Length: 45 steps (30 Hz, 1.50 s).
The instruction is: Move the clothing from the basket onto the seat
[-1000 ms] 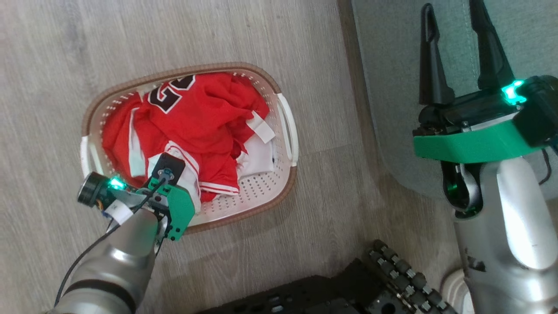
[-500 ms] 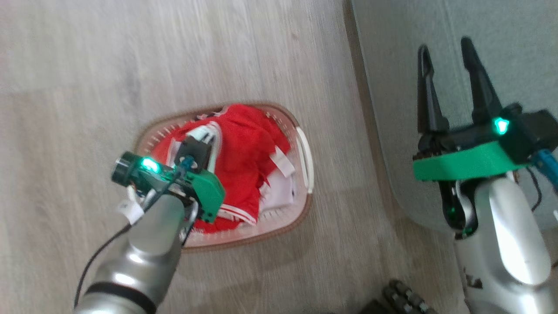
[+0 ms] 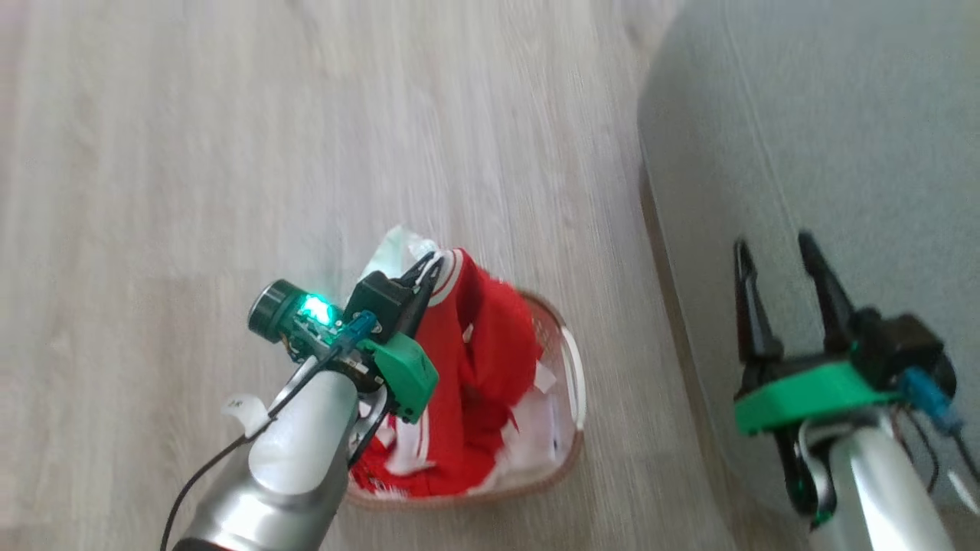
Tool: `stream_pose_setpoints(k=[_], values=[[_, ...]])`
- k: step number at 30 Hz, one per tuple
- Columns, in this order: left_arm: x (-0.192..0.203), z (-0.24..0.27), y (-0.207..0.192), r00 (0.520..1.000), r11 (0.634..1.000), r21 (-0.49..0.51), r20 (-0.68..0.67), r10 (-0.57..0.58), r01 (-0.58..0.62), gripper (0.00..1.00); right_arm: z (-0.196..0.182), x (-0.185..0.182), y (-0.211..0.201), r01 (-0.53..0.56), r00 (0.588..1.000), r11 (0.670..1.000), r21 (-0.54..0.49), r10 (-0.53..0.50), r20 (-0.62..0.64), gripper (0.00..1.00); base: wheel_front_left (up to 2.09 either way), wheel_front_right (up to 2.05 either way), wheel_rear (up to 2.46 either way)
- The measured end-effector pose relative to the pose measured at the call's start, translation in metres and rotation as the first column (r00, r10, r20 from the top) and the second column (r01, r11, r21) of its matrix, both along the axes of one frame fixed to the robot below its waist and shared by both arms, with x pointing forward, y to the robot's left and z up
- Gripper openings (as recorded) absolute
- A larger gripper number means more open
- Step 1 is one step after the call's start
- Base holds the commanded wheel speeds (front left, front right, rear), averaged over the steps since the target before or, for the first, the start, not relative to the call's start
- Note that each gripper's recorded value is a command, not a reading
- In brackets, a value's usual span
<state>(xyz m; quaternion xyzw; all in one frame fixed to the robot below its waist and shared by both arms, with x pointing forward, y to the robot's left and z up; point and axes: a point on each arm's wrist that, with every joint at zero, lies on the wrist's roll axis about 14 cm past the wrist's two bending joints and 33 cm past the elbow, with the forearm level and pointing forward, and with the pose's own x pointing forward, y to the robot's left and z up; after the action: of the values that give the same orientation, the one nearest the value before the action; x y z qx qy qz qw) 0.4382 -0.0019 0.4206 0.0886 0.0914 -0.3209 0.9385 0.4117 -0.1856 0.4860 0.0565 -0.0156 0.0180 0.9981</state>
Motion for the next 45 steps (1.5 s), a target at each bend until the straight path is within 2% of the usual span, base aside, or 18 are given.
stream_pose_setpoints(k=[11, 19, 26, 33, 39, 44, 45], values=[[-0.011, 0.1, 0.012, 0.973, 0.998, -0.054, 0.228, 0.043, -0.032, 0.0, 0.02, -0.042, 0.017, -0.047, 0.998, 0.999, 0.004, 0.047, 0.048, 1.0, 0.0, 0.0, 0.0], [-0.002, 0.186, 0.018, 0.914, 0.994, -0.1, 0.397, 0.076, -0.039, 0.0, 0.038, -0.046, 0.051, -0.146, 0.984, 0.989, -0.005, 0.146, 0.1, 1.0, 0.0, 0.0, 0.0], [-0.002, 0.228, 0.007, 0.885, 0.995, -0.103, 0.462, 0.052, -0.005, 0.0, 0.046, -0.044, 0.086, -0.249, 0.961, 0.968, -0.032, 0.251, 0.119, 1.0, 0.0, 0.0, 0.0], [-0.015, 0.253, -0.015, 0.871, 0.989, -0.132, 0.491, 0.002, 0.073, 0.0, 0.063, -0.031, 0.131, -0.377, 0.911, 0.922, -0.087, 0.386, 0.148, 1.0, 0.0, 0.0, 0.0], [-0.033, 0.262, -0.032, 0.863, 0.983, -0.139, 0.503, -0.037, 0.123, 0.0, 0.064, -0.027, 0.174, -0.495, 0.85, 0.856, -0.152, 0.513, 0.118, 1.0, 0.0, 0.0, 0.0], [-0.046, 0.267, -0.041, 0.857, 0.978, -0.138, 0.511, -0.066, 0.158, 0.0, 0.051, -0.024, 0.185, -0.528, 0.838, 0.835, -0.156, 0.542, 0.065, 1.0, 0.0, 0.0, 0.0], [-0.048, 0.268, -0.041, 0.858, 0.977, -0.142, 0.509, -0.066, 0.159, 0.0, 0.049, -0.024, 0.187, -0.534, 0.836, 0.832, -0.15, 0.546, 0.057, 0.89, 0.0, 0.0, 0.0]])
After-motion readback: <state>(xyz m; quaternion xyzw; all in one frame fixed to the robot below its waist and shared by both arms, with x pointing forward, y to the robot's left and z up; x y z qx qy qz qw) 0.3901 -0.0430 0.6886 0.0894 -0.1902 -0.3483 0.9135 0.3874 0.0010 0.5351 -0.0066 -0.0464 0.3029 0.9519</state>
